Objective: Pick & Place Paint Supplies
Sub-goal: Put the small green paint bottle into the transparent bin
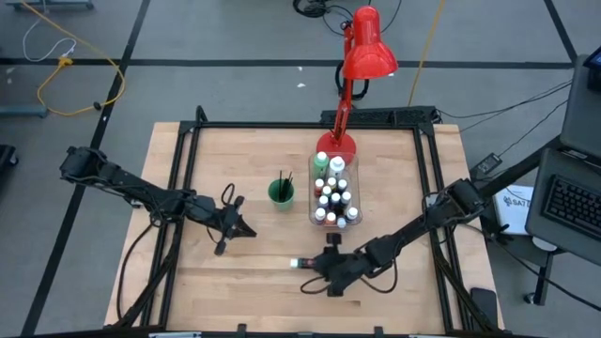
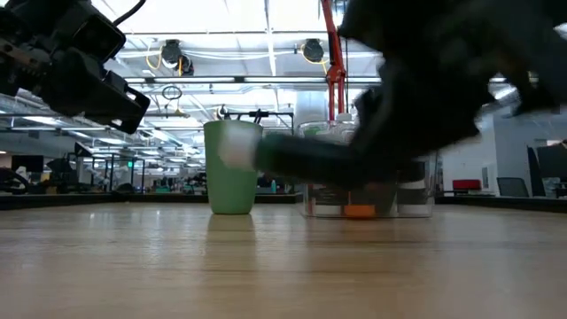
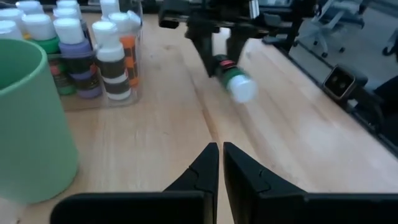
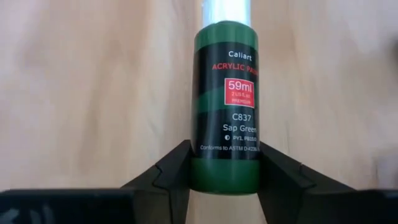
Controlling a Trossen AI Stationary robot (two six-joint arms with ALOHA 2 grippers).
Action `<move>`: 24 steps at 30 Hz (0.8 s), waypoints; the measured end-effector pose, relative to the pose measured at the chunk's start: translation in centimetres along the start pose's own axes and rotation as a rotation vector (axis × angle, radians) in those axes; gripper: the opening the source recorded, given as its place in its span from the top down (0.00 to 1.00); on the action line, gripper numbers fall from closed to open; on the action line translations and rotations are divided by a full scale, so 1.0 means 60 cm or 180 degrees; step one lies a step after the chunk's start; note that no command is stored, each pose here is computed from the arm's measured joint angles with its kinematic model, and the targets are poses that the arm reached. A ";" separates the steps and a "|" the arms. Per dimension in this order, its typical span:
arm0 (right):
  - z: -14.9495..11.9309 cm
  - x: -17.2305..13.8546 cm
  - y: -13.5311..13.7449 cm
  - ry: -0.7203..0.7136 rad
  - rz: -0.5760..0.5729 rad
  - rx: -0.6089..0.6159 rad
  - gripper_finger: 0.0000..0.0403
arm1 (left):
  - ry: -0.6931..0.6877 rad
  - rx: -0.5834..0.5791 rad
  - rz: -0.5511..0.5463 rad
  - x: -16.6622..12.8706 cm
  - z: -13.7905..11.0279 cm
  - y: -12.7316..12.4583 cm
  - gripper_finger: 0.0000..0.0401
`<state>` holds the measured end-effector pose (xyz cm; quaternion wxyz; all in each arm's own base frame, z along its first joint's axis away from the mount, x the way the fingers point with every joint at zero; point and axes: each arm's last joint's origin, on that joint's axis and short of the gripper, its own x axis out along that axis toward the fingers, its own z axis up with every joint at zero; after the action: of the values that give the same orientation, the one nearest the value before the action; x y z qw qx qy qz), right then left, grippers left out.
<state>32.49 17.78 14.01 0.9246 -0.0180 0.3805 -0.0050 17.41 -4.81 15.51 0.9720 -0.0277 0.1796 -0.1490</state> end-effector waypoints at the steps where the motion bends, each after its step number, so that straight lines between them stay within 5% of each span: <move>1: 0.010 -0.005 0.002 -0.0136 0.0052 -0.0049 0.66 | -0.0036 -0.0024 -0.0004 0.000 0.002 0.000 0.94; 8: 0.074 -0.082 0.001 -0.1152 0.0250 -0.0590 0.66 | -0.0341 0.0248 -0.0076 -0.001 0.017 -0.003 0.94; 15: 0.029 -0.126 -0.040 -0.2505 0.0337 -0.0749 0.66 | -0.0513 0.0312 -0.0120 -0.002 0.026 -0.007 0.94; 24: 0.009 -0.105 -0.076 -0.2663 0.0246 -0.0818 0.66 | -0.1300 0.1235 -0.0266 0.018 0.068 -0.016 0.94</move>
<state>28.42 13.40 18.99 0.9889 -0.1191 -0.0287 0.0846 19.56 -6.03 19.06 0.9682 0.1220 -0.0531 -0.2118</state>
